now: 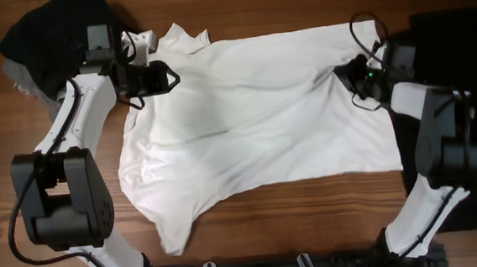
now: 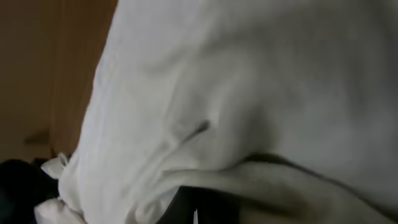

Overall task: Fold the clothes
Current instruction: 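Grasp the shirt's left and right sides with both grippers to flatten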

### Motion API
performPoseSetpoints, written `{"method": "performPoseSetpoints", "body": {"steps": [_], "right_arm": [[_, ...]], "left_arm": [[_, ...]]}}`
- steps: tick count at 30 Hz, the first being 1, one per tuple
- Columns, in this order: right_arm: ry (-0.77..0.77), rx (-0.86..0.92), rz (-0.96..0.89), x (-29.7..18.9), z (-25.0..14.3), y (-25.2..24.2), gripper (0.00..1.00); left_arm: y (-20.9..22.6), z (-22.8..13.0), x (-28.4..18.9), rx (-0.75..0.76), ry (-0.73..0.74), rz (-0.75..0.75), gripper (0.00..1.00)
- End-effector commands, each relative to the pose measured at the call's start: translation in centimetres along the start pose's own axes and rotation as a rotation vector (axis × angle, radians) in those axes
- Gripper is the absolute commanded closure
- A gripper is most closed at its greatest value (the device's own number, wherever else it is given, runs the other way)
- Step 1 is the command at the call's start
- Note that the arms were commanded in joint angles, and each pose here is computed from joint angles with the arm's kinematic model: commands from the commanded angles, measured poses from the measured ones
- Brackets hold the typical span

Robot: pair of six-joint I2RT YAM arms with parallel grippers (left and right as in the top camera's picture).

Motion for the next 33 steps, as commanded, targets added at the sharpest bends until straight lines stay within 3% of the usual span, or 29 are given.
{"method": "performPoseSetpoints", "body": {"steps": [1,2,9,11,16,21,24,26,27,28,29,30,31,33], "right_arm": [[-0.012,-0.064,0.002,1.9,0.9,2.2,0.96],[0.004,-0.091,0.02,1.6,0.9,3.5,0.96],[0.058,-0.376,-0.019,-7.8,-0.4,8.4,0.67],[0.073,-0.388,-0.071,-10.4,-1.6,8.2,0.66],[0.196,-0.199,-0.562,-16.5,-6.3,-1.1,0.63],[0.295,-0.096,-0.751,-16.1,-9.8,-9.5,0.62],[0.322,-0.058,-0.754,-15.2,-11.7,-12.8,0.37],[0.31,-0.035,-0.757,-14.9,-12.1,-13.9,0.32],[0.301,-0.023,-0.755,-14.7,-12.3,-14.4,0.32],[0.287,-0.012,-0.759,-14.6,-12.3,-14.7,0.41],[0.262,0.0,-0.789,-14.8,-12.2,-15.5,0.73],[0.24,-0.007,-0.849,-15.5,-11.8,-16.2,0.9],[0.218,-0.001,-0.905,-16.3,-11.7,-16.9,0.96],[0.182,0.016,-1.021,-18.1,-11.2,-17.7,0.96]], "left_arm": [[-1.3,0.5,-0.5,0.053,-0.003,0.003,0.61],[-1.0,0.3,-0.5,0.05,0.007,0.021,0.61],[3.1,-2.4,-5.6,-0.077,0.07,0.184,0.62],[3.8,-3.7,-7.1,-0.132,0.092,0.193,0.62],[5.3,-6.7,-7.4,-0.188,0.182,0.221,0.75],[5.8,-7.1,-6.8,-0.189,0.19,0.232,0.8],[5.8,-7.1,-6.8,-0.188,0.189,0.232,0.76],[5.8,-6.9,-6.8,-0.186,0.185,0.233,0.73],[5.9,-6.9,-6.8,-0.184,0.182,0.234,0.73],[5.9,-6.8,-6.8,-0.183,0.179,0.235,0.72],[5.9,-6.8,-6.8,-0.182,0.177,0.236,0.71],[5.9,-6.8,-6.8,-0.182,0.178,0.236,0.71],[5.9,-6.8,-6.8,-0.184,0.18,0.235,0.71],[5.9,-6.9,-6.8,-0.184,0.181,0.235,0.69]]}}
Point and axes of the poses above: each gripper's point midway between its finger pads, its own x axis out along the fingers, its own y axis along the line the jaws close on, z = x × y, the point moved 1 cm from there along -x, back along the fingers, and after that the axes turned 15 degrees about x, right-handed, at the moved point
